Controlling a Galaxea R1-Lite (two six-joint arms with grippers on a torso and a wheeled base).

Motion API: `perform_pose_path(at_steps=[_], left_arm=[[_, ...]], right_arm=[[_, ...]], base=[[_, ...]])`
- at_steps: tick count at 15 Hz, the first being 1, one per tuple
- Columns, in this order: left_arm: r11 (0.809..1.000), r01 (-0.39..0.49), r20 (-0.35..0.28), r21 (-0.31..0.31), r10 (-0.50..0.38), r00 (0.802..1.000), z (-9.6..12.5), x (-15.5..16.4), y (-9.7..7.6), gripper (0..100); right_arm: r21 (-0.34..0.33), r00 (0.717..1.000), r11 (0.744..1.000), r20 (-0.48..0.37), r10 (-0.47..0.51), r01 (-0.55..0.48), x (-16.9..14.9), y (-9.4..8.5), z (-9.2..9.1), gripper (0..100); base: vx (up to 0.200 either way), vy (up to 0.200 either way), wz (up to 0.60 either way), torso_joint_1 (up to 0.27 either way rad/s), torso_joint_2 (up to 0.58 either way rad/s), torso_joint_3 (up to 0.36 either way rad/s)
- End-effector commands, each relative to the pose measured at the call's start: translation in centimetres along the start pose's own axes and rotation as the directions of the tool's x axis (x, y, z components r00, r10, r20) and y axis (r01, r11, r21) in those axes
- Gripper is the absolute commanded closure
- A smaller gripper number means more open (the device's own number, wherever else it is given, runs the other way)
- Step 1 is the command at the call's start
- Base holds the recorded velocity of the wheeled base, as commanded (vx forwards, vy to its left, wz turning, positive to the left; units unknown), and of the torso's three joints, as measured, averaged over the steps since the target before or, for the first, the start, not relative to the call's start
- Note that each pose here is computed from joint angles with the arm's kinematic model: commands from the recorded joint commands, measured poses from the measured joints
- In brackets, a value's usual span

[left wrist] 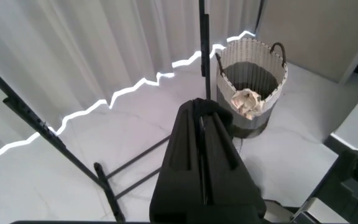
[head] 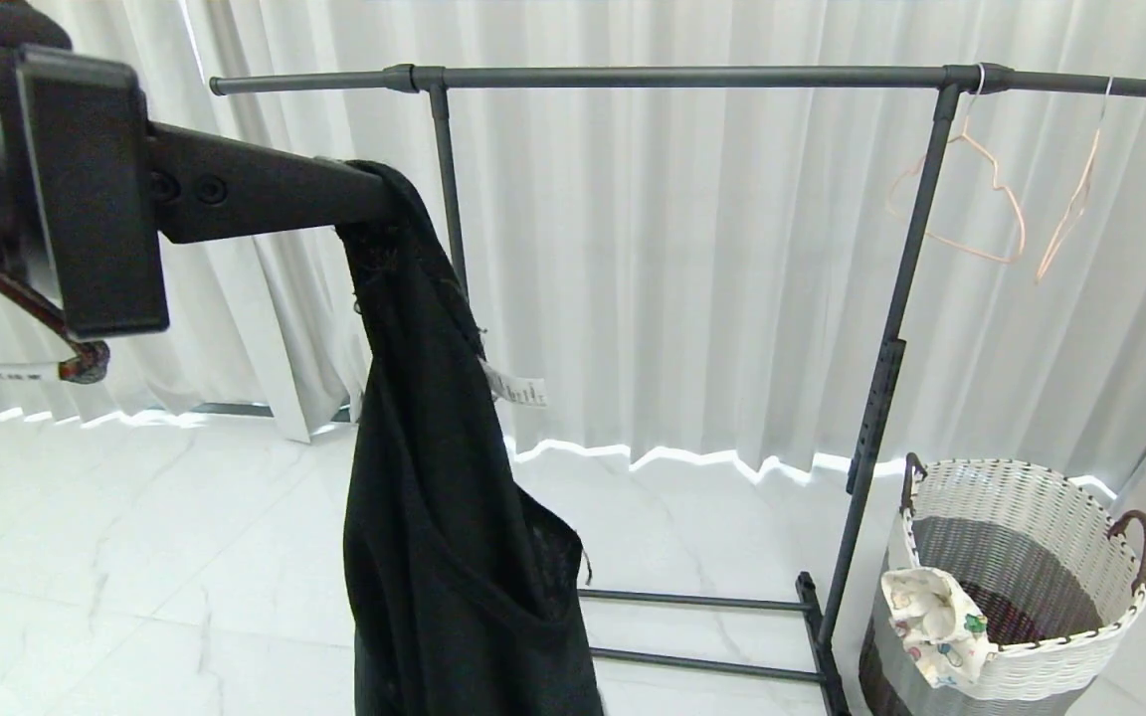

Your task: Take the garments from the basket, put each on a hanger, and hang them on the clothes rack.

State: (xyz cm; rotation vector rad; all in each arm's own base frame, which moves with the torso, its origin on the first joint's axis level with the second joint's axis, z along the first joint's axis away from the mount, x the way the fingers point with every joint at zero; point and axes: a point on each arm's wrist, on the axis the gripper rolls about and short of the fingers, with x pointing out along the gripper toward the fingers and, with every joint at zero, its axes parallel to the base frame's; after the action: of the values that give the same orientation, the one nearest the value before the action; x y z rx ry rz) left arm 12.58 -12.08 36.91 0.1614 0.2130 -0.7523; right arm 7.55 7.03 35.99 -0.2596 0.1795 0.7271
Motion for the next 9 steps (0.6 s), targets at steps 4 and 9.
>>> perform_pose_path(at_steps=[4, 9], left_arm=[[0.979, -0.201, -0.079, 0.036, 0.203, 0.976, -1.9, 0.2, 2.0, 100], [0.882, -0.453, -0.232, 0.131, 0.471, 0.851, -6.4, -1.6, 6.3, 100]], right_arm=[[-0.011, 0.906, 0.920, -0.169, -0.387, 0.391, 0.4, -1.9, -2.7, 0], [-0.123, 0.617, 0.706, -0.397, -0.679, 0.698, -0.7, -4.5, -6.3, 0]], base=[[0.000, 0.000, 0.00, 0.000, 0.00, 0.000], [0.000, 0.000, 0.00, 0.000, 0.00, 0.000]])
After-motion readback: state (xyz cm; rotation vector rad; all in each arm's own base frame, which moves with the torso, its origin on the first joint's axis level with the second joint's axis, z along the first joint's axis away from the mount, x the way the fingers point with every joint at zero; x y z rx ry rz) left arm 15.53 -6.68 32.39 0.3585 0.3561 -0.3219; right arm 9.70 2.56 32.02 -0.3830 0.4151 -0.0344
